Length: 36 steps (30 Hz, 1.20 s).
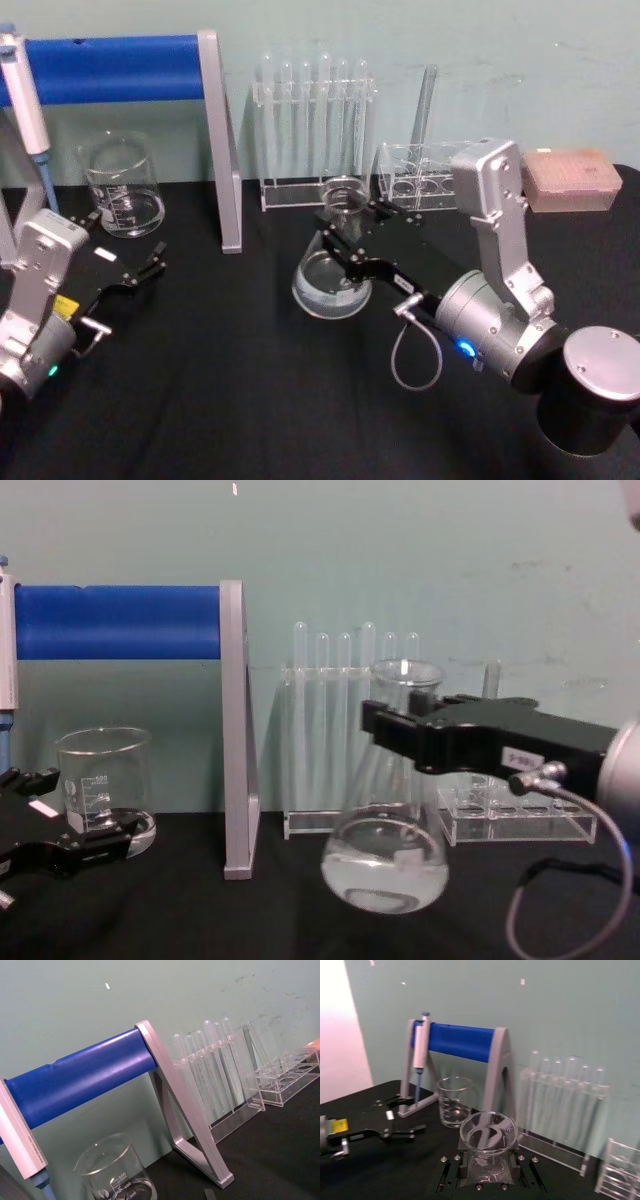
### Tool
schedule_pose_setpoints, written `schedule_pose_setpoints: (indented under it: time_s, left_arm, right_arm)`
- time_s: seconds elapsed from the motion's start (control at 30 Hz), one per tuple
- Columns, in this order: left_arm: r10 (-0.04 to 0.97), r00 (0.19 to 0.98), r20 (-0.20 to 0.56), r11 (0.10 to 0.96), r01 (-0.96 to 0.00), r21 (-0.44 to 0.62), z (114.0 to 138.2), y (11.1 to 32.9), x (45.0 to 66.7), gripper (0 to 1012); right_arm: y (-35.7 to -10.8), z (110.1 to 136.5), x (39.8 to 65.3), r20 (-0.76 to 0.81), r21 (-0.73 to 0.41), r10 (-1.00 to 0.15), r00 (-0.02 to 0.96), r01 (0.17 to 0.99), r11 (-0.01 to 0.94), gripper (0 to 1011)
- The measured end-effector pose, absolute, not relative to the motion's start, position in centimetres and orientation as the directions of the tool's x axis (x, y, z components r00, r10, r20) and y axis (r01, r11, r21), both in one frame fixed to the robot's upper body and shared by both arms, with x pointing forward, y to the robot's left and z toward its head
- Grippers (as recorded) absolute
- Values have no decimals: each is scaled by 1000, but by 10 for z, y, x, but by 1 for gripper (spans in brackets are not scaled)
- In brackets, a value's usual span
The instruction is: Grasp the erlenmeyer flask with one hand, shake it three times, then place it back.
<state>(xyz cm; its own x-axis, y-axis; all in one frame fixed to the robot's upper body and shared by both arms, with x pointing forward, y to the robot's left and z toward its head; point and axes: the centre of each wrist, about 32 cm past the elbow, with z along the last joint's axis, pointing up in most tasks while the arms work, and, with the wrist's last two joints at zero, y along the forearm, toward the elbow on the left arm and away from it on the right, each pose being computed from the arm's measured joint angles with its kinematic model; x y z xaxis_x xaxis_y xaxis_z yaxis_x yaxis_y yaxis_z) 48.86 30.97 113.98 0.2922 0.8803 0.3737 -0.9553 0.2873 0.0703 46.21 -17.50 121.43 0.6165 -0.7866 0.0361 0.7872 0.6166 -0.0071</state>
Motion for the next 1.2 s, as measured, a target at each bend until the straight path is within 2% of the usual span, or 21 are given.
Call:
schedule_pose_setpoints:
  time_s: [0.5, 1.2]
  left_arm:
    - [880, 292, 374, 287, -955, 70, 1140, 310, 489, 1001]
    - [880, 292, 374, 287, -955, 70, 1140, 310, 489, 1001]
  right_arm:
    - [-173, 1213, 466, 38, -19, -750, 660, 751, 660, 449]
    - [-187, 1208, 472, 51, -45, -665, 745, 667, 744, 449]
